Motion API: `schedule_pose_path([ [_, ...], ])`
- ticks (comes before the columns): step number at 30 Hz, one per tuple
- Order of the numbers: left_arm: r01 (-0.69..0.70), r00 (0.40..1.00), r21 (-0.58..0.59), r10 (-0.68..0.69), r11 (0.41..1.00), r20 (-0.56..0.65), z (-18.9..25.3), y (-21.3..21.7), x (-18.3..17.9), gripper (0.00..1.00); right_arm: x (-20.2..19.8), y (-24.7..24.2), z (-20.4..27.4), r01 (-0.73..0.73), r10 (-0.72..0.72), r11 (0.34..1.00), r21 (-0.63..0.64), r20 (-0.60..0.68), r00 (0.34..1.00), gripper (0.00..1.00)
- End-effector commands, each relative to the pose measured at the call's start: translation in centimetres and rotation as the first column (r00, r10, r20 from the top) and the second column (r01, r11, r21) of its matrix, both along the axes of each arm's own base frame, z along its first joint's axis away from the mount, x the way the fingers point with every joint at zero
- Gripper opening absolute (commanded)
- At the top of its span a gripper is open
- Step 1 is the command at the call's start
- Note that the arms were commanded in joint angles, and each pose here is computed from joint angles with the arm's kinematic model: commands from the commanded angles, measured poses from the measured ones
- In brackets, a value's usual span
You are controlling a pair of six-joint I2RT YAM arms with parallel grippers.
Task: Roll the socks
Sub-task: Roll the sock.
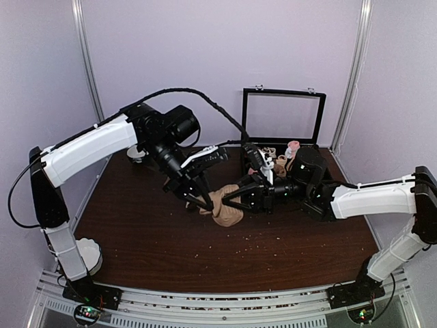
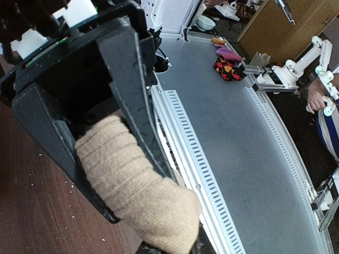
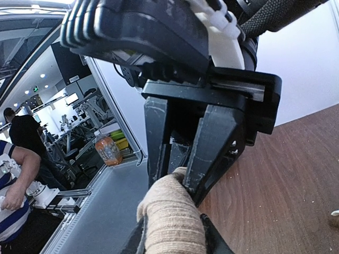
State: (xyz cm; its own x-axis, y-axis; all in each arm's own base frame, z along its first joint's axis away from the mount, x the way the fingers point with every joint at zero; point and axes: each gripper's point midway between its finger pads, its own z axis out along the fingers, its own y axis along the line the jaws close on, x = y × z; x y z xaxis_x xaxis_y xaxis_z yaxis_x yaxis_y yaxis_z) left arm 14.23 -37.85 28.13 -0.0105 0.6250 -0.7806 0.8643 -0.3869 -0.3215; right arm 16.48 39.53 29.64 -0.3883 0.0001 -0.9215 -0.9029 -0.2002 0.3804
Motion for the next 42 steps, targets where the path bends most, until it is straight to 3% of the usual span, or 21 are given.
schedule_pose_path([
  [1, 0.035, 0.999, -0.082, -0.037, 0.996, -0.024, 1.8, -1.3, -0.5, 0.25, 1.1, 0.5, -0.7, 0.105, -0.103, 0.993, -0.055, 0.035, 0.994, 0.24],
  [3, 0.018, 1.0, -0.074, -0.02, 0.997, -0.017, 1.6, -1.2, 0.2, 0.41, 1.5, 0.2, -1.3, 0.149, -0.146, 0.986, -0.075, 0.047, 0.988, 0.18],
  [7, -0.07, 0.998, -0.074, 0.07, 0.995, 0.004, 1.7, -0.8, 3.0, 0.52, 2.9, -0.9, -3.0, 0.278, -0.267, 0.949, -0.152, 0.086, 0.96, 0.05],
  [16, -0.318, 0.942, -0.052, 0.322, 0.947, 0.098, 0.8, -1.0, 7.9, 0.53, 7.6, -4.1, -3.6, 0.627, -0.58, 0.733, -0.263, 0.238, 0.779, 0.0],
  [19, -0.364, 0.909, -0.011, 0.358, 0.931, 0.215, -1.1, -1.6, 8.3, 0.53, 8.1, -3.5, -3.1, 0.658, -0.611, 0.697, -0.286, 0.243, 0.753, 0.0],
  [28, -0.473, 0.8, -0.026, 0.441, 0.881, 0.407, -2.6, -2.0, 10.4, 0.53, 6.9, 0.2, -2.3, 0.634, -0.608, 0.715, -0.294, 0.187, 0.772, 0.0],
  [33, -0.511, 0.765, -0.016, 0.463, 0.859, 0.448, -3.7, -1.4, 11.1, 0.52, 6.3, 1.3, -1.4, 0.603, -0.591, 0.752, -0.265, 0.133, 0.796, 0.0],
  [37, -0.574, 0.676, -0.047, 0.506, 0.817, 0.536, -3.3, -0.6, 13.0, 0.53, 6.1, 2.3, -2.2, 0.583, -0.574, 0.753, -0.304, 0.129, 0.809, 0.0],
  [39, -0.561, 0.679, -0.05, 0.494, 0.826, 0.544, -3.0, -0.5, 12.8, 0.55, 6.3, 2.2, -2.6, 0.592, -0.584, 0.742, -0.314, 0.131, 0.801, 0.0],
  [42, -0.476, 0.759, -0.045, 0.436, 0.878, 0.485, -2.5, -0.8, 10.4, 0.48, 6.3, 2.1, -2.3, 0.599, -0.59, 0.742, -0.301, 0.13, 0.796, 0.0],
])
